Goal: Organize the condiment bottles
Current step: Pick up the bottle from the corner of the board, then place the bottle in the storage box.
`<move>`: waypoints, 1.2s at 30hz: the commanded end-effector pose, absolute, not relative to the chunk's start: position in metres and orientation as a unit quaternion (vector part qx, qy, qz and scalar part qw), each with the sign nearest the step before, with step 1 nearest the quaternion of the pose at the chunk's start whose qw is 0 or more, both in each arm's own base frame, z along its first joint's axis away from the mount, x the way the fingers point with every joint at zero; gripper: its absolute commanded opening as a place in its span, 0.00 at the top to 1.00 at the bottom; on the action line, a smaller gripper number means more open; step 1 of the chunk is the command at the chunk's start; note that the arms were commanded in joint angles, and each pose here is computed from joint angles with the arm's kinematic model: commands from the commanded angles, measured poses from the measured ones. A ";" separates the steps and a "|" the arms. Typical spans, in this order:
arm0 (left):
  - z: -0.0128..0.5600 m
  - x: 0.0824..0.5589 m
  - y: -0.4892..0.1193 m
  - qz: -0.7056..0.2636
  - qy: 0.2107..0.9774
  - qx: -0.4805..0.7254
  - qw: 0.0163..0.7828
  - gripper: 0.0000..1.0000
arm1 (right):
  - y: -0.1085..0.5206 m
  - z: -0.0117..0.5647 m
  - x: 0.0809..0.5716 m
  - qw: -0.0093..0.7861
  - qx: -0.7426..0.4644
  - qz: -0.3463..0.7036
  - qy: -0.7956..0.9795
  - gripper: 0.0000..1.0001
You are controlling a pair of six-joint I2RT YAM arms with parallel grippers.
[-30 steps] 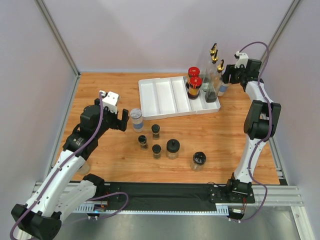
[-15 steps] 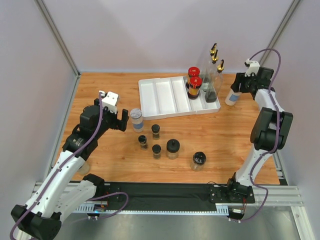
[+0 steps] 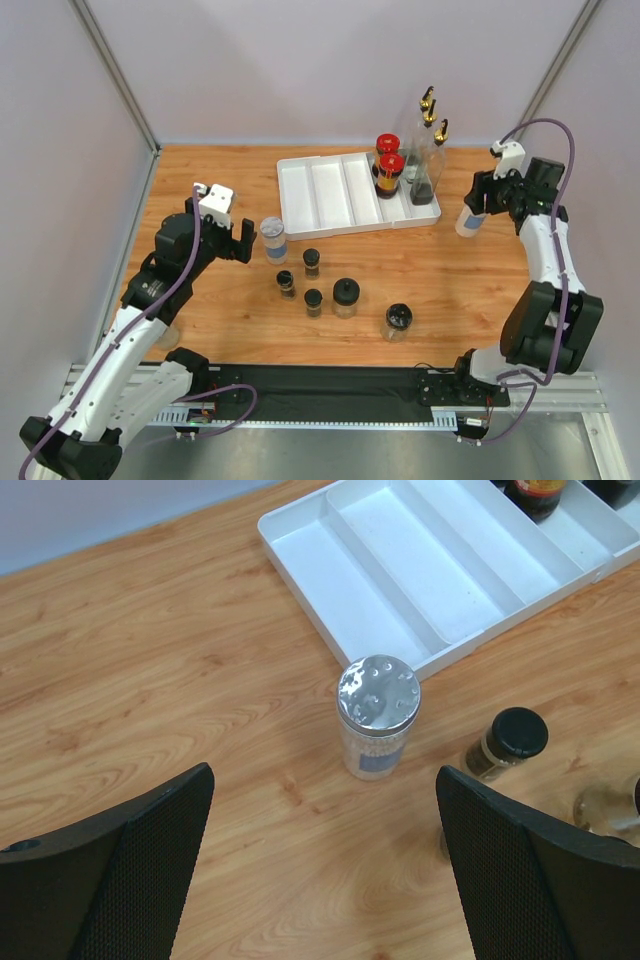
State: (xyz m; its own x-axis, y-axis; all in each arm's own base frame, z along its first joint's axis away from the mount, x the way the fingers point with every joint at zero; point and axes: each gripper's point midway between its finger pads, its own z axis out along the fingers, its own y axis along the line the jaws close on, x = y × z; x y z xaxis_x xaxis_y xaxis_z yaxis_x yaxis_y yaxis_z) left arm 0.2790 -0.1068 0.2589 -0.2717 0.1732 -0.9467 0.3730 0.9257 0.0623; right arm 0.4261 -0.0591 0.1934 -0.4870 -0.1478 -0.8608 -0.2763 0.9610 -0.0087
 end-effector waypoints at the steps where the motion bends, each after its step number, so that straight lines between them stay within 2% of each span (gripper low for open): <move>1: 0.265 0.277 -0.106 -0.089 0.786 0.174 0.587 0.00 | -0.040 0.222 0.402 0.518 -0.164 0.078 0.836 0.95; 12: 0.267 0.276 -0.107 -0.092 0.783 0.173 0.590 0.00 | 0.019 0.243 0.337 0.500 -0.229 0.141 0.823 0.95; 19: 0.267 0.276 -0.106 -0.090 0.784 0.172 0.589 0.00 | 0.066 0.259 0.317 0.495 -0.290 0.158 0.804 0.94; 28: 0.265 0.278 -0.105 -0.086 0.786 0.171 0.588 0.00 | 0.125 0.281 0.318 0.495 -0.360 0.186 0.768 0.94; 36: 0.263 0.278 -0.103 -0.079 0.788 0.170 0.586 0.00 | 0.175 0.294 0.355 0.497 -0.402 0.195 0.744 0.95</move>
